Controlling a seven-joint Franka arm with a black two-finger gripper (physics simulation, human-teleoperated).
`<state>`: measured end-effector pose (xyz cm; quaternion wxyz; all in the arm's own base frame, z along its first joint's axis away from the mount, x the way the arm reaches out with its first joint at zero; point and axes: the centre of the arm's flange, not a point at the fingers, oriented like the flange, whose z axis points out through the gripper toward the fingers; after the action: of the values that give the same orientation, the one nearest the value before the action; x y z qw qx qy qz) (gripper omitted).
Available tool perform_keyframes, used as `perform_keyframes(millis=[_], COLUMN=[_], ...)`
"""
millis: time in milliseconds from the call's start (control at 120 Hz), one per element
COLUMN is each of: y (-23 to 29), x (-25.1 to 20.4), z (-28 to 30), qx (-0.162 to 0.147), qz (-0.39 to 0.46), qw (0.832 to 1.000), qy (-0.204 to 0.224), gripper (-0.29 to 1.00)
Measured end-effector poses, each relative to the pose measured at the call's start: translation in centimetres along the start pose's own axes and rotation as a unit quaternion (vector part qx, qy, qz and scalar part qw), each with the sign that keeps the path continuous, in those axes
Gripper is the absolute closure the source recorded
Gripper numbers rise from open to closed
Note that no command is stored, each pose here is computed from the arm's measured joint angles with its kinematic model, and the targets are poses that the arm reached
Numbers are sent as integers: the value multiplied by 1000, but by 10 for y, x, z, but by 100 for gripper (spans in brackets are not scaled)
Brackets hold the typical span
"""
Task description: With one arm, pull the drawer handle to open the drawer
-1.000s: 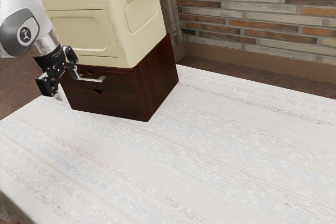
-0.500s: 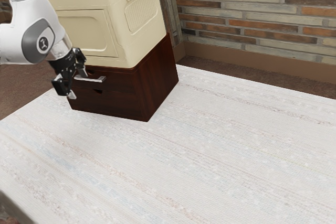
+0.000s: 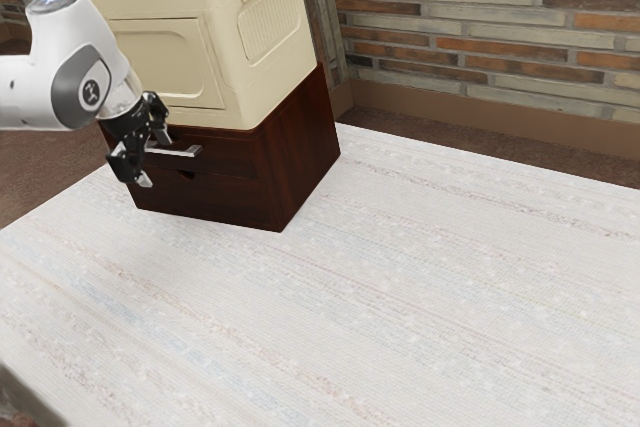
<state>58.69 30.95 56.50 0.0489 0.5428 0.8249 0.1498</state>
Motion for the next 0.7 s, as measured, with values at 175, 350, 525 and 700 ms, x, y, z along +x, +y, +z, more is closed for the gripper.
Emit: perform_keyframes(millis=[175, 350, 525, 700], y=[1, 4, 9, 13], x=[0, 0, 0, 1], z=[0, 3, 4, 5], qx=[-7, -10, -16, -19], qz=[-1, -1, -1, 1], qw=[1000, 1000, 1000, 1000], qy=[0, -1, 0, 0], gripper=[11, 23, 28, 29])
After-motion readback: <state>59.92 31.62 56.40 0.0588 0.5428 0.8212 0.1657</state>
